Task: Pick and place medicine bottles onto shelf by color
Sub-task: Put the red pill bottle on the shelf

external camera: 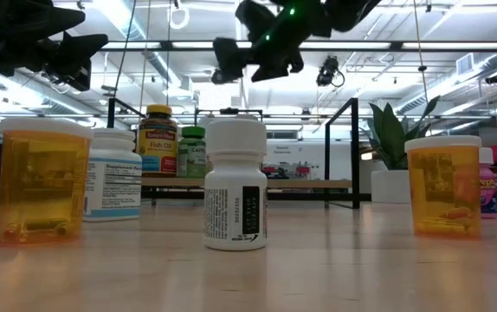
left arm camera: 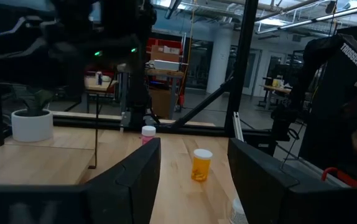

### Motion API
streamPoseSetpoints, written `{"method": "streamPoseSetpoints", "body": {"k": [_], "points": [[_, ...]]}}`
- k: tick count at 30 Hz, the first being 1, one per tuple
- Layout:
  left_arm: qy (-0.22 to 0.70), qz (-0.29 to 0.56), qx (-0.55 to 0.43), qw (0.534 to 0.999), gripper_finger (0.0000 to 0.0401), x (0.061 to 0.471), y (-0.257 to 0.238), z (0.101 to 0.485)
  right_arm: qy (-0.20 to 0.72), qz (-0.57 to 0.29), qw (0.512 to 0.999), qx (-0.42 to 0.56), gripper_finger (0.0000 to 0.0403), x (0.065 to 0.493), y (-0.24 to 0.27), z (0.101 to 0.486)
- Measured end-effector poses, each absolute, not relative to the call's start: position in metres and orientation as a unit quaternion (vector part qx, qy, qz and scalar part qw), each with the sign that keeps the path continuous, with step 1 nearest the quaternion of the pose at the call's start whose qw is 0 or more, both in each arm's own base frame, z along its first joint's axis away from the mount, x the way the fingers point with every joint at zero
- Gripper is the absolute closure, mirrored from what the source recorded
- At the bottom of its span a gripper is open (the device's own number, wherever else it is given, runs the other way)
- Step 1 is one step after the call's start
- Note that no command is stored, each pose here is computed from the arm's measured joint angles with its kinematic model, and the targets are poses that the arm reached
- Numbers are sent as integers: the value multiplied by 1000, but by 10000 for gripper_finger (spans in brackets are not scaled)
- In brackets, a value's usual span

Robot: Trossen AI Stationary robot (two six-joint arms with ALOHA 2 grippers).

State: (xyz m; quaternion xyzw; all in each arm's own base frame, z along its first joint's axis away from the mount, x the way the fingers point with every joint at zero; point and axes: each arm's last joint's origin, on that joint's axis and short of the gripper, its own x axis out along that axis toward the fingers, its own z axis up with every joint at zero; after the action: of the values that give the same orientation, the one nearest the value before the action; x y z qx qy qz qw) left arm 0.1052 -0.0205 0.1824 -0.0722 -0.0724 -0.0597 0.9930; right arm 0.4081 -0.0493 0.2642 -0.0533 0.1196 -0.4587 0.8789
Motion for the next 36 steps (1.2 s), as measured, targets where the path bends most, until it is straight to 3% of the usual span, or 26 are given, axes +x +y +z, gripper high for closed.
{"method": "streamPoseSetpoints", "body": {"k": [4,13,36], "points": [[-73,-60,-72,993,205,105,-20,182,126,-446,884,-58,56,403,-38,267],[-72,-60,-72,993,206,105,-20,182,146,-443,884,-40,94,387,-35,234],[-73,-60,-72,993,208,105,-20,183,236,-404,882,-51,142,389,-26,240]]}}
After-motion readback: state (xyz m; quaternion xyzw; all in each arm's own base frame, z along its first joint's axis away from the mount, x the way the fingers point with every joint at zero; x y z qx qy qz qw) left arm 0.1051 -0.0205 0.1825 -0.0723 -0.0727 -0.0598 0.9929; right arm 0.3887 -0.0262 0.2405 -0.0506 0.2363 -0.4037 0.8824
